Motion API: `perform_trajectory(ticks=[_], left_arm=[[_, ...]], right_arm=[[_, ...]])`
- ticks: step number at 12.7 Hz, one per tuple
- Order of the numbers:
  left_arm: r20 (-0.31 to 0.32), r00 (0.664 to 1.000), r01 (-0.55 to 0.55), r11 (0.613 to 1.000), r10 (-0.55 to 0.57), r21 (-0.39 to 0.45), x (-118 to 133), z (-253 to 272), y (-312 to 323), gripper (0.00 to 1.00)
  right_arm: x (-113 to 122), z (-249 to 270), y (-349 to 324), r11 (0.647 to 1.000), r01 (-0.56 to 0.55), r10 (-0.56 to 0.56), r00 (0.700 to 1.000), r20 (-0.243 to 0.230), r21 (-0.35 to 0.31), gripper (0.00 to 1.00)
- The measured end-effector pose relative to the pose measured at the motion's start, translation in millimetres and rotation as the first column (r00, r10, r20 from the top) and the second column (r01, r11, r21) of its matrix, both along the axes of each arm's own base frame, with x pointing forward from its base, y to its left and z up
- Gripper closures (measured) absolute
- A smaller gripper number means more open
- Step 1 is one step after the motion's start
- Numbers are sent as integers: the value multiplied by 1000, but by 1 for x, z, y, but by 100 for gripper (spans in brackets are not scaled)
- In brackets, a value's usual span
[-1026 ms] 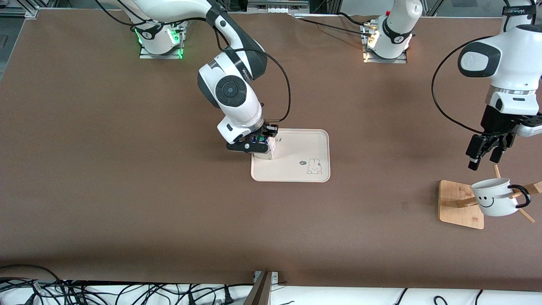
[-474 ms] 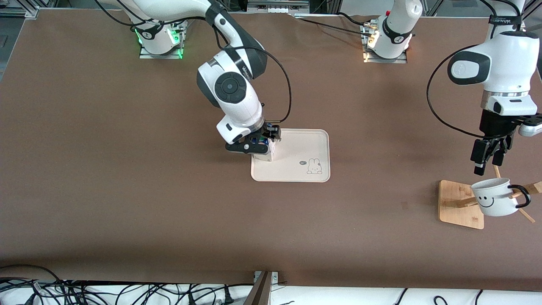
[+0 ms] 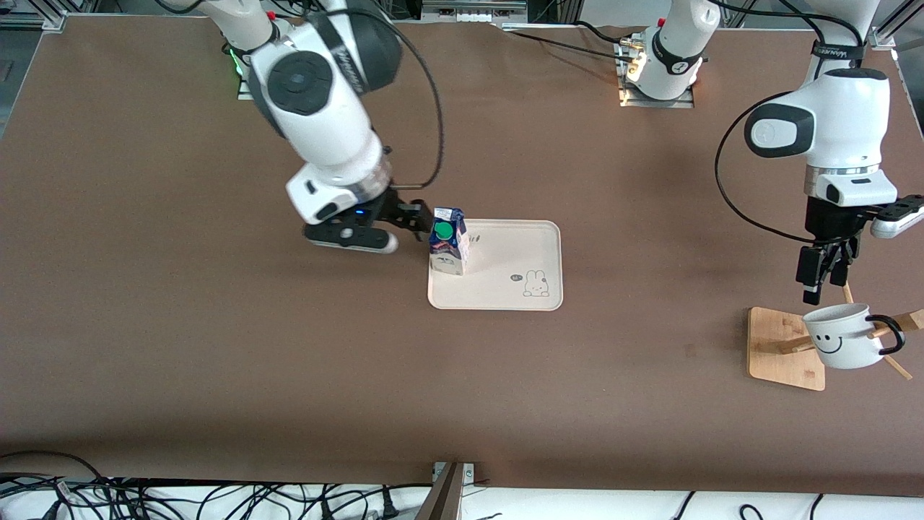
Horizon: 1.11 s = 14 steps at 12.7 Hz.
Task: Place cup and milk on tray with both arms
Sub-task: 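Release the carton and withdraw the right gripper while the left gripper lowers, then lower the left gripper to the white mug rim on the stand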
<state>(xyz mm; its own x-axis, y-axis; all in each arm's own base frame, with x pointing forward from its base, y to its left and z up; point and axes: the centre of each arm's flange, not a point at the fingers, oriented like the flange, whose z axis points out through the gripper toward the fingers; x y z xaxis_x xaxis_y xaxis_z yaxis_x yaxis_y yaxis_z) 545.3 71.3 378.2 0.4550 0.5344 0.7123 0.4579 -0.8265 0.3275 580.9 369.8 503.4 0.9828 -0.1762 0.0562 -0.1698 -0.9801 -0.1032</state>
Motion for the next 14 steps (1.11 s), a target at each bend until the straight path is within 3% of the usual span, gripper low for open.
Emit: perform_trajectory(ticks=[4,8,12,14], left_arm=[[24,1000,0,1000,0,15,15,1,-3,0],[36,999,1,1000,-1,9,39,-6,-11,0],[44,999,-2,1000,2,6,54,-12,-15,0],[54,999,0,1000,0,6,58,-9,-17,0]], right_arm=[[-3,55,-85,995,-87,84,995,-51,-56,0],[-13,88,-204,987,-160,155,980,-127,-31,0],[-36,99,-295,975,-224,222,966,-136,1,0],[-42,100,-314,968,-249,244,960,-135,-21,0]])
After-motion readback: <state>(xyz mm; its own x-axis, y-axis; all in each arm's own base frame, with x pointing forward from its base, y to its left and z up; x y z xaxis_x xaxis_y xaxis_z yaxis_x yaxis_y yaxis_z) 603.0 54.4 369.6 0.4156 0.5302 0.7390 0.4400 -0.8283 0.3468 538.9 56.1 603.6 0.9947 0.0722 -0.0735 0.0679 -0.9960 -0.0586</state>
